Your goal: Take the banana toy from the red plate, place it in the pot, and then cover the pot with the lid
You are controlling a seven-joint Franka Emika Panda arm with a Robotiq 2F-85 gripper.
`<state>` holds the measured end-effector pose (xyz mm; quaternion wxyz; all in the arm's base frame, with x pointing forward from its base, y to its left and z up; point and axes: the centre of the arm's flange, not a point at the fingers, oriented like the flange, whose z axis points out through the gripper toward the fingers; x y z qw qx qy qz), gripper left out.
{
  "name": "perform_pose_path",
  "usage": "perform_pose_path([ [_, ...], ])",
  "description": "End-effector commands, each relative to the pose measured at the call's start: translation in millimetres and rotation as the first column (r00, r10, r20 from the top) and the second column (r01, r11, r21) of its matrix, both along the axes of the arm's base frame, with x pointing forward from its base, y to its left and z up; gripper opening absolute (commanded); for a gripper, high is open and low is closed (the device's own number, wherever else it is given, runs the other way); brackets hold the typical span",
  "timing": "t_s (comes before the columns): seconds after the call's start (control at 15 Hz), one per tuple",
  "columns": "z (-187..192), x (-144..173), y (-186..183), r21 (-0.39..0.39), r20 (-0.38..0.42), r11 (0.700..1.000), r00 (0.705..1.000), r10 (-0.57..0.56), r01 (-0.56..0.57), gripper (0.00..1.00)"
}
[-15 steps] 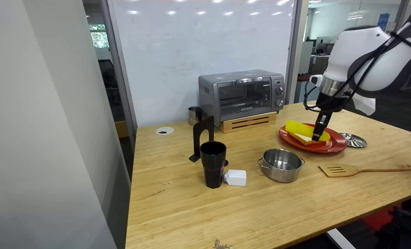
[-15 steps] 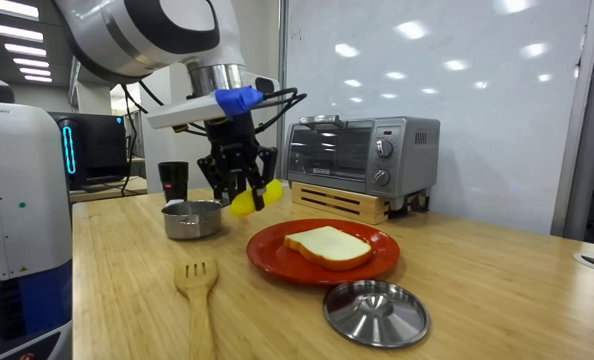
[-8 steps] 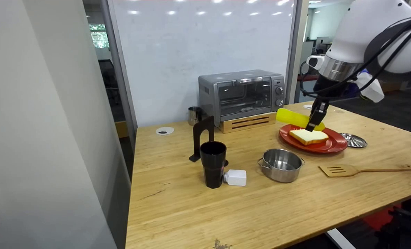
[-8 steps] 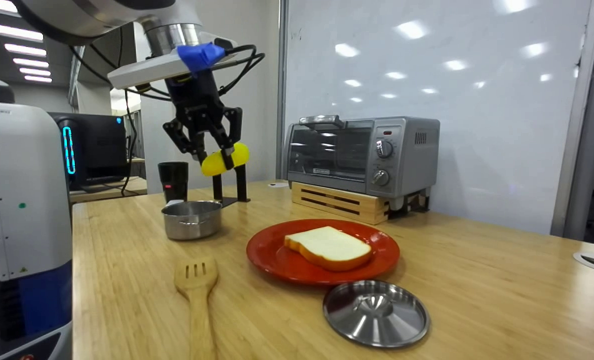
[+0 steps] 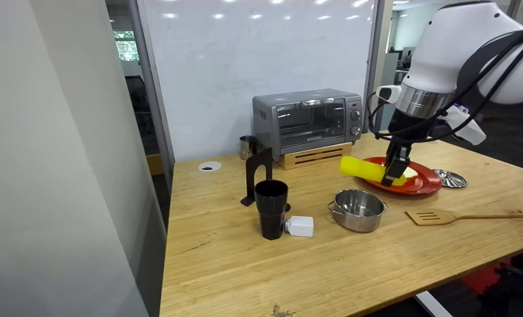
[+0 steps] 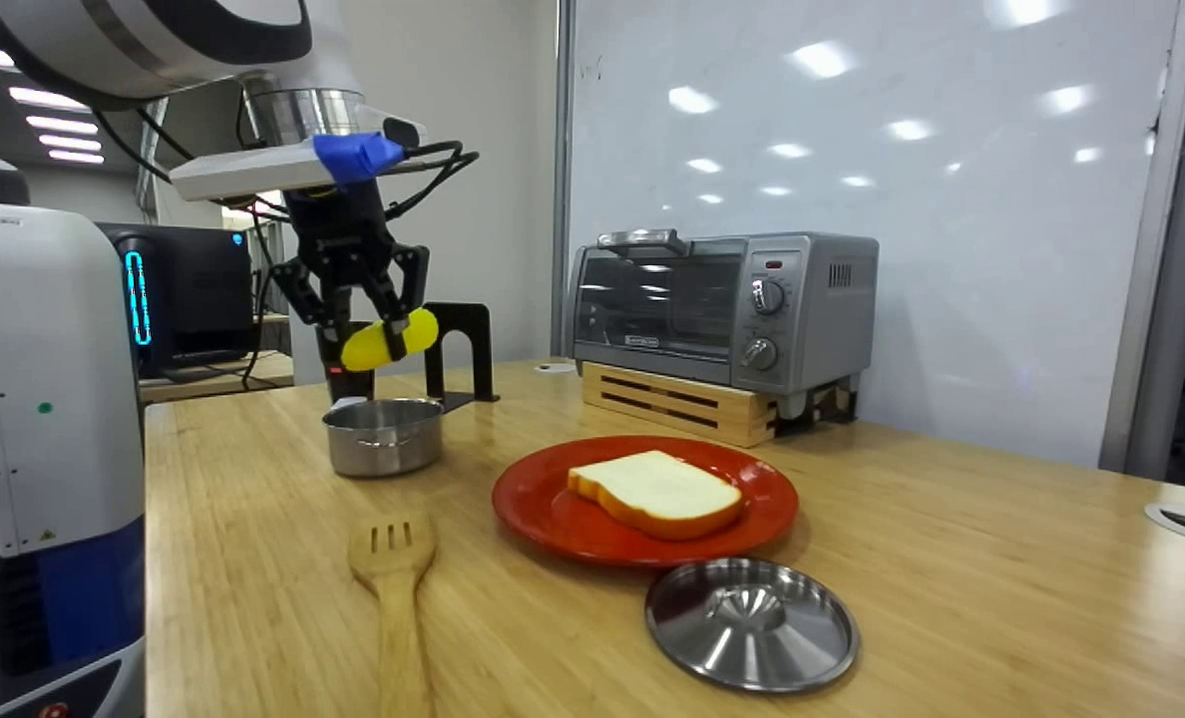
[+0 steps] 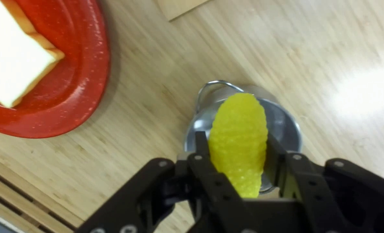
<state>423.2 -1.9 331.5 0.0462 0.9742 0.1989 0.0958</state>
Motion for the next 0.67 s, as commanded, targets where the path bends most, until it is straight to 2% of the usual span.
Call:
perform_pose_path([
  [0.0, 2, 7, 8, 0.062, -0.110, 0.996, 0.992, 0.063, -0.056, 0.18],
  [0.4, 13, 16, -5, 0.044, -0.318, 0.998, 0.947, 0.053, -0.041, 0.18],
  [0.6, 32, 26, -20, 0.032, -0.380, 0.999, 0.924, 0.028, -0.017, 0.18],
])
